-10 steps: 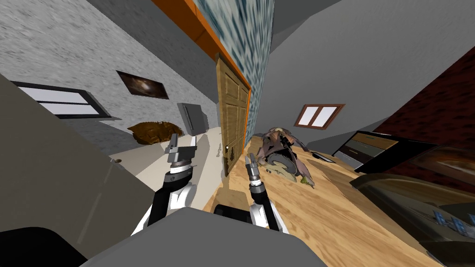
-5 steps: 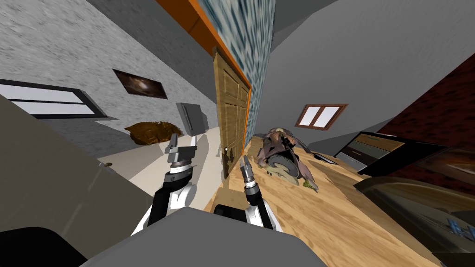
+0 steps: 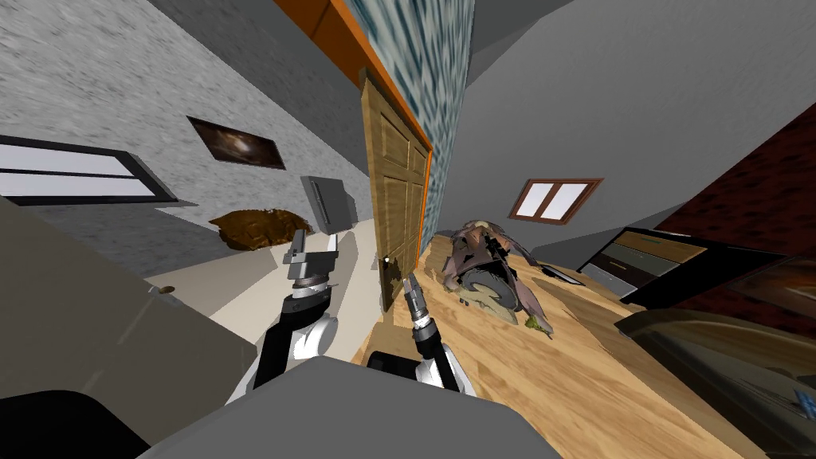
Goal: Push the door open
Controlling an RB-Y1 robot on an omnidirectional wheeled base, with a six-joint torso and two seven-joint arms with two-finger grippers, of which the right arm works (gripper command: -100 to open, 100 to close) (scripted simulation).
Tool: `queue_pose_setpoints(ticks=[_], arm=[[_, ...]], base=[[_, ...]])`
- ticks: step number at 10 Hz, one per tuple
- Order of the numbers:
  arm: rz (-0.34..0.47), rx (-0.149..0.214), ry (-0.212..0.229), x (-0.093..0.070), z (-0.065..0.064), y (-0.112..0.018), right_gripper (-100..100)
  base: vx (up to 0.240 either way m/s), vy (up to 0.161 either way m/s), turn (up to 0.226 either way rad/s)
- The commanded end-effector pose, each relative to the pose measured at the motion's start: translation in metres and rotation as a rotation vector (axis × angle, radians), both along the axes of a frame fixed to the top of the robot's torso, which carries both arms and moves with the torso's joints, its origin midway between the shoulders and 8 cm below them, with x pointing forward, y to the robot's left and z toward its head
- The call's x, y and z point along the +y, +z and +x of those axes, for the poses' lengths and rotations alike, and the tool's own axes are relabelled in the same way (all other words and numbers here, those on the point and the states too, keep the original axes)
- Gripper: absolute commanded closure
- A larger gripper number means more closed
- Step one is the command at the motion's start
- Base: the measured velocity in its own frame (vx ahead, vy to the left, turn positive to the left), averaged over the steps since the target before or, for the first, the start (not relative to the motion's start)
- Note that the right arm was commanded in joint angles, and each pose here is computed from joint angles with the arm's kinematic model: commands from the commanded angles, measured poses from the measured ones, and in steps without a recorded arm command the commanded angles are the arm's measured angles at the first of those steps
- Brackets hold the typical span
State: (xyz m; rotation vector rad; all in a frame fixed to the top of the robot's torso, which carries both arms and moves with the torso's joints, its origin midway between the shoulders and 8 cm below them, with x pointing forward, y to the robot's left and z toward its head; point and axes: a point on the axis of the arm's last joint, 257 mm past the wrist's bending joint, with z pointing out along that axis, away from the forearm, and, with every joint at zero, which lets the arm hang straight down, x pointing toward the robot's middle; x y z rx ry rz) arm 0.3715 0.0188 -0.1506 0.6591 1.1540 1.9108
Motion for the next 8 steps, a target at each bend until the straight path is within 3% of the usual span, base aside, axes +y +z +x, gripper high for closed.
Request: queue_pose_setpoints(ticks=[1,2,8], arm=[[-0.007,0.015,0.034,0.011,-0.004,-0.010,-100],[-0.019,0.034,0.074,0.025,-0.010,-0.023,-100],[-0.063,0.089,0.190,0.061,-0.032,-0.063,-100]], base=[[0.119,-0.018,0.003],[0.141,-0.015,0.004],[0.110,0.000,0.003]])
